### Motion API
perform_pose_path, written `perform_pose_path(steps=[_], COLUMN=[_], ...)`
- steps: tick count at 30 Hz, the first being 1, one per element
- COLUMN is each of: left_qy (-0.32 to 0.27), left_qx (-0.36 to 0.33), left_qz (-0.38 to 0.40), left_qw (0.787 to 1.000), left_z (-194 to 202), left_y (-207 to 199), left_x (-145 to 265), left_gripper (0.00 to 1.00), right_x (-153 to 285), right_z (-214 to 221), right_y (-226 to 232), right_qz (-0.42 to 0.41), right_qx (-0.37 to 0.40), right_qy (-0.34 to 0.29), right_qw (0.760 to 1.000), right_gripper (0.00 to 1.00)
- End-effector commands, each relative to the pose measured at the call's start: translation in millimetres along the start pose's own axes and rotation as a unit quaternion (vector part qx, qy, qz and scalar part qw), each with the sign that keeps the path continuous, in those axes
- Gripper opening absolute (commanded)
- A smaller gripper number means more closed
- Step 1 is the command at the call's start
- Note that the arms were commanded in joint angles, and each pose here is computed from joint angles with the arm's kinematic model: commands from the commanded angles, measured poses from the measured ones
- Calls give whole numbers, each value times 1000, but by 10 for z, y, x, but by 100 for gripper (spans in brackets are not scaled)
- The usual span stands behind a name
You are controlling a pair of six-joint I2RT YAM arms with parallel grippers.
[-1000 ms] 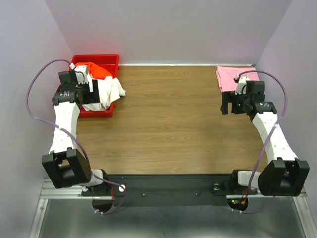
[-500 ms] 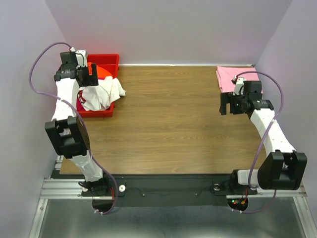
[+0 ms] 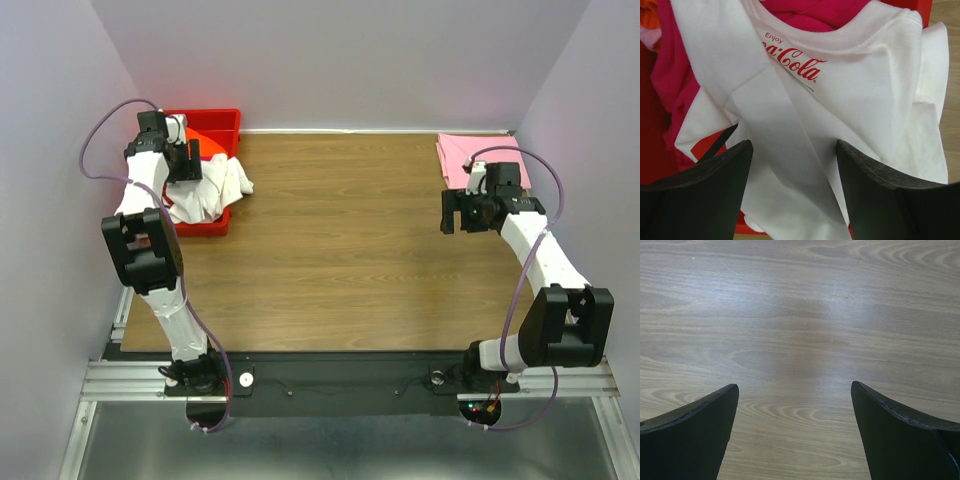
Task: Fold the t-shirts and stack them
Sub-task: Grab the tshirt from the pile
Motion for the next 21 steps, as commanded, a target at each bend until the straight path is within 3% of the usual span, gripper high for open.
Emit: perform_pose_path(steps=[1, 4, 8, 9, 11, 17, 21], left_qy=[-45, -70, -115, -134, -156, -216, -290], left_qx=[2, 2, -2, -4, -3, -4, 14], left_qz=[15, 17, 11, 9, -4, -22, -26], left_qw=[999, 997, 993, 991, 988, 976, 956], left_z=[-279, -419, -629, -704, -788, -1058, -1380], left_y=[-39, -56, -60, -76, -57, -38, 16], left_x=[91, 168, 397, 528, 664, 1110, 1577], left_gripper=[74, 61, 33, 19, 0, 0, 0], right_x=[51, 46, 48, 57, 63, 70, 85], right_z=[-227, -225, -222, -225, -224, -222, -233], right_y=[-23, -25, -24, -22, -19, -19, -15], right_qz=[9, 9, 9, 9, 9, 8, 9], right_qx=[4, 5, 4, 4, 4, 3, 4], right_qy=[-39, -38, -38, -40, -40, -42, -44], right_qw=[999, 999, 999, 999, 999, 999, 999], right_gripper=[100, 100, 100, 100, 100, 100, 100])
Point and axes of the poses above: each gripper's point midway between its finger pads, its own x axis back along the fingers, its own y axis along the line the jaws close on, z = x × y, the point moved 7 cm from there along x, back along the fingers, and after that the axes turned 7 degrees about x, right-handed, at the moved point
